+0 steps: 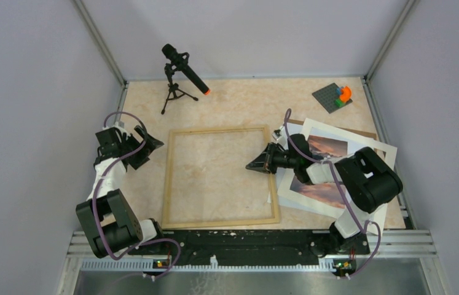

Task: Put the photo into the frame
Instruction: Place the photo frame item in the photo frame.

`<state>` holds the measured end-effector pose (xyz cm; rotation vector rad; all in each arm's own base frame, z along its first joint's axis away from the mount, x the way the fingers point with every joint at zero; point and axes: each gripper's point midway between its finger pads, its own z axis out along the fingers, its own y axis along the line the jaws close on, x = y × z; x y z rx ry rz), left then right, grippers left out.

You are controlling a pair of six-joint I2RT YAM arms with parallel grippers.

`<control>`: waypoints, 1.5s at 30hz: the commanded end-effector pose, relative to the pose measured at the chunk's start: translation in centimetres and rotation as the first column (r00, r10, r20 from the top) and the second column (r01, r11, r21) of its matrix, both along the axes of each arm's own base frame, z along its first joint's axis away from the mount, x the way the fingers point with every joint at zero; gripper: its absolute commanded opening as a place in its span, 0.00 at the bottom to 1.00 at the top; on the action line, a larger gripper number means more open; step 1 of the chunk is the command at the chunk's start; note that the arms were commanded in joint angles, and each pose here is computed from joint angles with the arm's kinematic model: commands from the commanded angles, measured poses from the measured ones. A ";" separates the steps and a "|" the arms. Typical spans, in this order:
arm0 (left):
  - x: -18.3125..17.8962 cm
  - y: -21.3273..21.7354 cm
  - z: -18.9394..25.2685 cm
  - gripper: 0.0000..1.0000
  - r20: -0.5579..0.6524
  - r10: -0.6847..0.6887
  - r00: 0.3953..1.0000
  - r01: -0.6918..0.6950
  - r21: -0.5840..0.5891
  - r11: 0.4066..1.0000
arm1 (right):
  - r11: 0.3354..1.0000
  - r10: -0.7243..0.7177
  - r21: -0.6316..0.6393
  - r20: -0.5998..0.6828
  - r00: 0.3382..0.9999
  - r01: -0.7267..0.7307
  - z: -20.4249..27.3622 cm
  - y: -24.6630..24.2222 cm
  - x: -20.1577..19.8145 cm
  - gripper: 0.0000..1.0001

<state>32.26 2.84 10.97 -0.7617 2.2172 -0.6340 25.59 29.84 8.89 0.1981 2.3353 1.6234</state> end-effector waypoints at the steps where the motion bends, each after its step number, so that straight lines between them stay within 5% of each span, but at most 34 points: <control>1: 0.6 -0.1 0.6 0.98 0.046 -0.022 0.999 0.021 0.015 1.000 | 1.000 -0.004 0.024 0.081 0.997 0.002 1.8 -0.3 1.3 0.00; 45: 0.6 -0.1 0.5 0.98 0.042 -0.022 0.999 0.022 0.014 1.000 | 0.998 0.062 0.005 0.098 0.993 -0.063 1.3 -0.5 2.1 0.00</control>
